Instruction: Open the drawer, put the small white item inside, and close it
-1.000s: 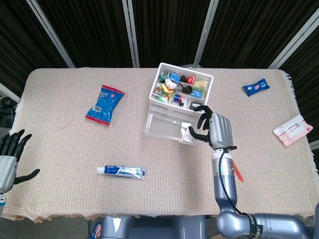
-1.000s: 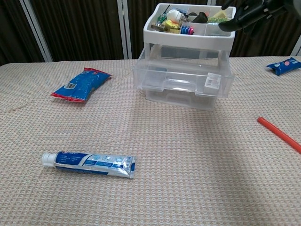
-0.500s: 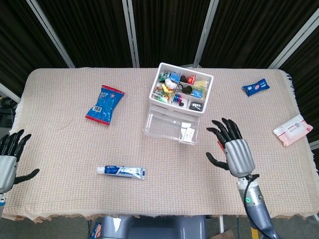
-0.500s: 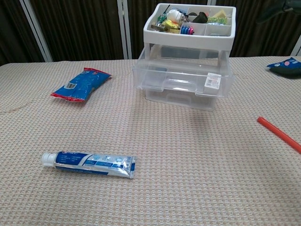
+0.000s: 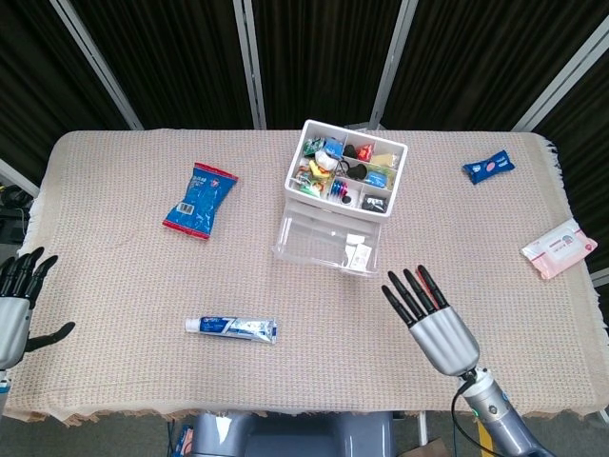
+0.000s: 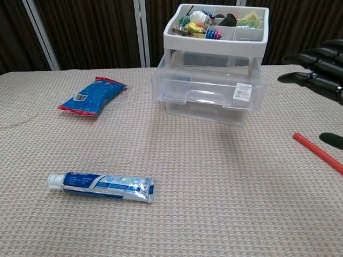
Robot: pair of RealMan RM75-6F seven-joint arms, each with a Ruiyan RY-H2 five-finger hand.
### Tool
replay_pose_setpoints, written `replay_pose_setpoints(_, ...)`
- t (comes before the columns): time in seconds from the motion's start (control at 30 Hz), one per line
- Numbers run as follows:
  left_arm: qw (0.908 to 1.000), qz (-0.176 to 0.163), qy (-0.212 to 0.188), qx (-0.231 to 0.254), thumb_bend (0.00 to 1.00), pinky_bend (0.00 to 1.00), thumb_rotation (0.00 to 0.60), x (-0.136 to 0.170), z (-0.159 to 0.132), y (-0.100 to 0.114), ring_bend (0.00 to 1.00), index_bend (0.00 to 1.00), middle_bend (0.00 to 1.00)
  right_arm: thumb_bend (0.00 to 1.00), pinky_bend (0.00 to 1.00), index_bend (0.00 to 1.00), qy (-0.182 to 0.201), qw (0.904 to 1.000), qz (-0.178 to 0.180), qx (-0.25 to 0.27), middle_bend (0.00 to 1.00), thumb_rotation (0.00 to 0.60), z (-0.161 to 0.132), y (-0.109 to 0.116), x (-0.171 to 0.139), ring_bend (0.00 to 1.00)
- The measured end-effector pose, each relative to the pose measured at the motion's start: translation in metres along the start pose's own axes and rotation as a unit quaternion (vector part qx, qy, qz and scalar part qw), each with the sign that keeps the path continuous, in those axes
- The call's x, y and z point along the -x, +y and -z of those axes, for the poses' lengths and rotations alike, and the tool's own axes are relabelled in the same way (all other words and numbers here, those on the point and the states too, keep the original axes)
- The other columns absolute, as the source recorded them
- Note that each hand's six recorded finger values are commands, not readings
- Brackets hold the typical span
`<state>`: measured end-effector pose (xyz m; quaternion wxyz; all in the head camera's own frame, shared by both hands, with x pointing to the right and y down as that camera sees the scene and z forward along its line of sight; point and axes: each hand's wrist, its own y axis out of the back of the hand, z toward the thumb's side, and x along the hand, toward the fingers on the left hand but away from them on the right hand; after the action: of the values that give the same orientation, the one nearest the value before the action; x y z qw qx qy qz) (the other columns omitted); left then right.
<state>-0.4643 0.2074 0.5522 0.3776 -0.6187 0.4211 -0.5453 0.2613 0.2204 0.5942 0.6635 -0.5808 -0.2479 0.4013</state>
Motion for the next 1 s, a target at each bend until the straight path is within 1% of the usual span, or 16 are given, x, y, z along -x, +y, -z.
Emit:
replay_pose_setpoints(0.23,1.0,-0.002,0.0,0.001,0.14,0.0,0.6,-0.001,0.0,0.001,0.0,0.09,0.0,0.18,0.0,0.1,0.031,0.9975,0.01,-0.063,0.0,0.6,-0.021,-0.011,0.011,0.0)
replay_pose_setpoints(0.6,1.0,-0.003,0.0,0.004,0.13,0.0,0.6,-0.001,0.001,0.001,0.0,0.09,0.0,0.18,0.0,0.1,0.052,0.9924,0.002,-0.111,0.0,0.6,-0.04,-0.031,0.033,0.0)
replay_pose_setpoints(1.0,1.0,-0.002,0.001,0.006,0.13,0.0,0.6,-0.001,0.001,0.001,0.0,0.09,0.0,0.19,0.0,0.1,0.069,0.9865,0.007,-0.148,0.0,0.6,-0.059,-0.042,0.047,0.0)
